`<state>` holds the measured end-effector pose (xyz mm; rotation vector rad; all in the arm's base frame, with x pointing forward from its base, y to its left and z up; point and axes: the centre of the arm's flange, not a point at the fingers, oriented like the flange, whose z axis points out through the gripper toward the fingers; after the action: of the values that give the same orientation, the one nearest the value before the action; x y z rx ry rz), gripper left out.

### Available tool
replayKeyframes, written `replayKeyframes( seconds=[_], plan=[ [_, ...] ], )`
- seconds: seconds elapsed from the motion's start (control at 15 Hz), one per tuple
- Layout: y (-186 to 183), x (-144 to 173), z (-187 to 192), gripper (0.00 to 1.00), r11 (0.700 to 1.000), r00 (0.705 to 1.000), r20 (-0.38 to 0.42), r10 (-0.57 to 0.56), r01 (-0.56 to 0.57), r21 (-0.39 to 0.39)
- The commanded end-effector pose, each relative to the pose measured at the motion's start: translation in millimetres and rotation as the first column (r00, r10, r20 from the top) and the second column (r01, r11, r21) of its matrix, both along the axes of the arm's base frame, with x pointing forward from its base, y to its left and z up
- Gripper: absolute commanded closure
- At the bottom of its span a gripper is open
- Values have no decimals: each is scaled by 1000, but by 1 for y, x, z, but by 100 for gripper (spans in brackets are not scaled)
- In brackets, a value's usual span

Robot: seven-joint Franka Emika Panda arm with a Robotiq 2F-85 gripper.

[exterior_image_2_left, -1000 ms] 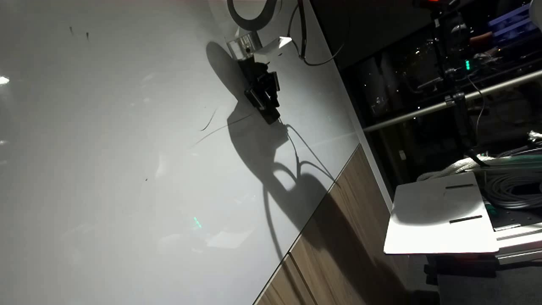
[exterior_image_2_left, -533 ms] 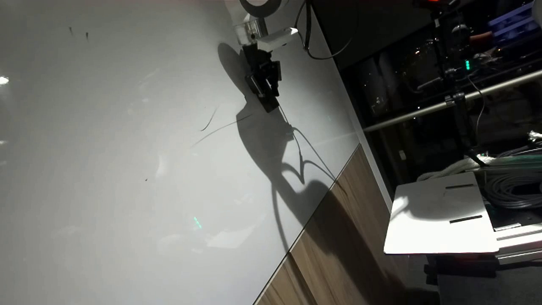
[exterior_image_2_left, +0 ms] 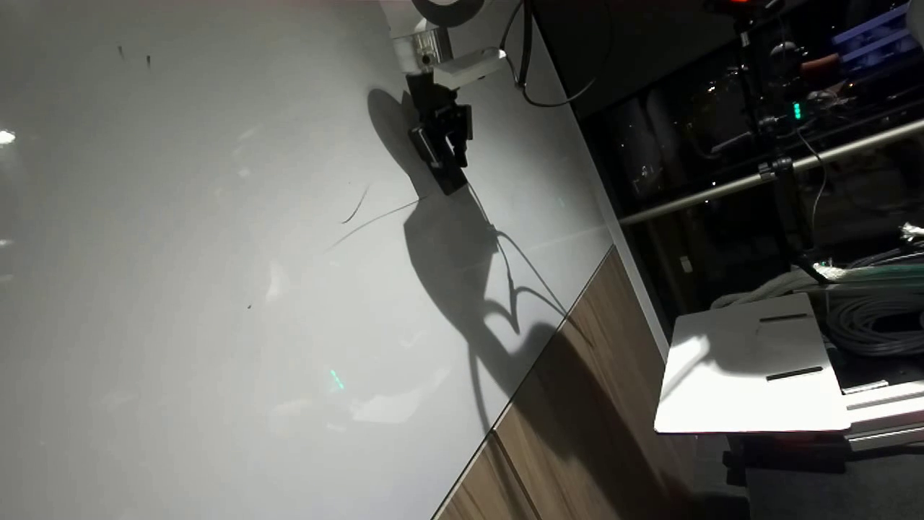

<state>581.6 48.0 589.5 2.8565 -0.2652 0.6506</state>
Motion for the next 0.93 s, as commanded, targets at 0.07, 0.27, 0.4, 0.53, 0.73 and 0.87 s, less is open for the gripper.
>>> replayKeyframes(
  seconds=[0.07,0.27,0.4,0.53,0.73,0.87],
  plan=[
    [6,1,-3,72,1000,999,43,12,-11,-13],
    [7,7,1,72,1000,999,41,14,-14,-11],
    [20,16,2,72,1000,999,37,24,-24,-15],
    [40,26,0,72,999,999,30,42,-42,-22],
    [72,36,-4,72,997,998,11,65,-65,-45],
    [86,39,-7,72,996,998,-5,70,-70,-56]
  ],
)
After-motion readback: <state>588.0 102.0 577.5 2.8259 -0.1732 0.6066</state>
